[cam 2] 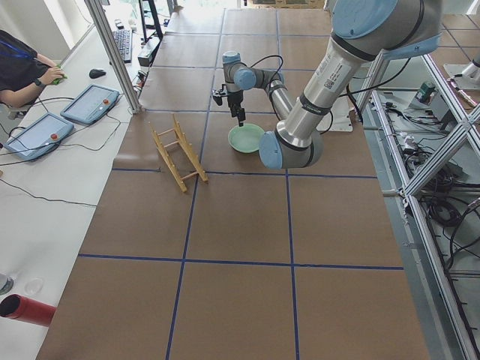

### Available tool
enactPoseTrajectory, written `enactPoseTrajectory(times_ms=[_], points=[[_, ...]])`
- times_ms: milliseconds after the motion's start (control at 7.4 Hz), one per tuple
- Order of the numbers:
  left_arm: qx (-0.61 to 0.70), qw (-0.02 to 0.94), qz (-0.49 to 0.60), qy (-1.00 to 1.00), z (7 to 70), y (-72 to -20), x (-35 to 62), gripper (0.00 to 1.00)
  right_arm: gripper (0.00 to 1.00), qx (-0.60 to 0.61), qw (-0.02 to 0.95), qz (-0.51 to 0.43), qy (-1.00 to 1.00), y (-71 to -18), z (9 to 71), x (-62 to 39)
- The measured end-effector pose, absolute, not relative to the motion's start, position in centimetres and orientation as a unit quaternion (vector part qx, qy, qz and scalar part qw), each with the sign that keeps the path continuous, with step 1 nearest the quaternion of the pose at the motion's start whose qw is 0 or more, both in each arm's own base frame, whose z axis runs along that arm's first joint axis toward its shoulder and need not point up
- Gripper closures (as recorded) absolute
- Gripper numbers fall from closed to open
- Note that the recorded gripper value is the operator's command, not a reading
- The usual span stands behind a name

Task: Place plate on rack
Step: 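Move the left gripper down to the rim of the green plate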

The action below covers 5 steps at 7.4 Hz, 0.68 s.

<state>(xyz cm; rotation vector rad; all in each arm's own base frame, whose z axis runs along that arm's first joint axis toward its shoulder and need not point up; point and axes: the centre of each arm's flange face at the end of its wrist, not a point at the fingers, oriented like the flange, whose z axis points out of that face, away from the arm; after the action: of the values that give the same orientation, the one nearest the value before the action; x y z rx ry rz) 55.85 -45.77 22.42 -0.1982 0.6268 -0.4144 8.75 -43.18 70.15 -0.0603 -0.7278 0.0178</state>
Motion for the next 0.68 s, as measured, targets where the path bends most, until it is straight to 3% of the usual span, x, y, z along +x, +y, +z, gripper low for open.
enactPoseTrajectory(times_ms=[135,541,676], points=[[-0.097,0.924,-0.201,0.312,22.6,-45.4,56.7,0.02,0.0,-0.029,0.934,0.009,-0.356,-43.2,70.1,8.7],[-0.096,0.925,-0.197,0.311,23.9,-44.7,58.5,0.47,0.0,-0.03,0.934,0.009,-0.356,-43.2,70.2,8.8],[-0.091,0.925,-0.196,0.313,24.1,-44.7,58.7,0.5,0.0,-0.03,0.934,0.009,-0.356,-43.2,70.2,8.8]])
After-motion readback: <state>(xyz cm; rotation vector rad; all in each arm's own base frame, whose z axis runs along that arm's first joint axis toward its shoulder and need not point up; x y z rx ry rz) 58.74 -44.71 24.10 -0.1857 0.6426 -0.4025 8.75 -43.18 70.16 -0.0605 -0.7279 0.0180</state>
